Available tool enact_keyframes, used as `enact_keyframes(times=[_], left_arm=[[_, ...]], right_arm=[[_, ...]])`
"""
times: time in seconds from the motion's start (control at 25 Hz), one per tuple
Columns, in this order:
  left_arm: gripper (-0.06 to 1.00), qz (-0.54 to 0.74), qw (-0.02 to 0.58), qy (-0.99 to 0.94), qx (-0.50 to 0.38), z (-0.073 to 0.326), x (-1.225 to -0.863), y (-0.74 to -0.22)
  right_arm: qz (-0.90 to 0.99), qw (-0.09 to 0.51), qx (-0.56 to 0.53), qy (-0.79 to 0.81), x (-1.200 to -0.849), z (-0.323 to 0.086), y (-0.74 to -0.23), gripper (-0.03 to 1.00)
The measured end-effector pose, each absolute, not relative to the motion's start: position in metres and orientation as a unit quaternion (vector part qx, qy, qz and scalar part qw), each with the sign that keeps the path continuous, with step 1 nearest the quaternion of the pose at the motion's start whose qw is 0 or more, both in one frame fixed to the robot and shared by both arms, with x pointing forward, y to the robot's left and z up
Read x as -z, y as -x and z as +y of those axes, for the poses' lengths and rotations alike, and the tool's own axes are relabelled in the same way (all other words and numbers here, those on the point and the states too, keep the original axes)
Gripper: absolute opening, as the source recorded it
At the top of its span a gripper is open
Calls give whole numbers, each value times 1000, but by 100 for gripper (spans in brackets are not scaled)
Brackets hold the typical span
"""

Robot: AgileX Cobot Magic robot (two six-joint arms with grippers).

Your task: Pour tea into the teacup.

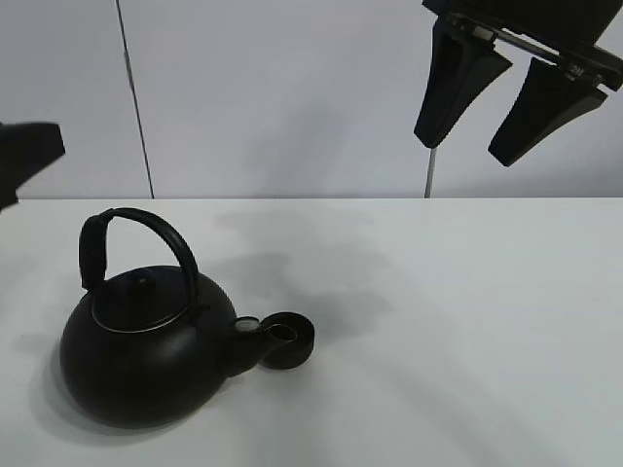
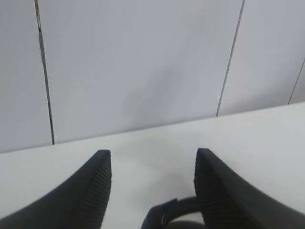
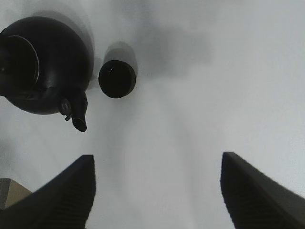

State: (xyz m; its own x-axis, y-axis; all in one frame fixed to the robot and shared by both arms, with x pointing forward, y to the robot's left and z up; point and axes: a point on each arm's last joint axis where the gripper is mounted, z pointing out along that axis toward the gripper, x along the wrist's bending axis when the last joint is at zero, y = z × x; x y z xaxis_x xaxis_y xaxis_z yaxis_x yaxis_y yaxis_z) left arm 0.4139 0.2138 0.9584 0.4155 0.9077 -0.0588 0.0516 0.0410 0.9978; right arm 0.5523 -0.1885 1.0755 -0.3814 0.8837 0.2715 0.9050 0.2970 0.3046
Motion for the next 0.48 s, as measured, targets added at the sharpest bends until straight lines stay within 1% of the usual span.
enact_keyframes(times=[0.12,0.2,0.36,0.48], left_arm=[[39,408,630,-562,-347,211,-976,-418],[39,406,634,-567,-334,205,-986,-423],[39,401,637,-583,-307,189,-1009,-442],[42,419,613,-612,-272,178,-1025,-458]], right_arm=[[-805,26,207,556,-1076,-188,-552,51],[-805,26,207,556,-1076,-188,-552,51],[-805,26,207,556,-1076,-188,-552,51],[-805,26,207,556,-1076,-188,-552,51]])
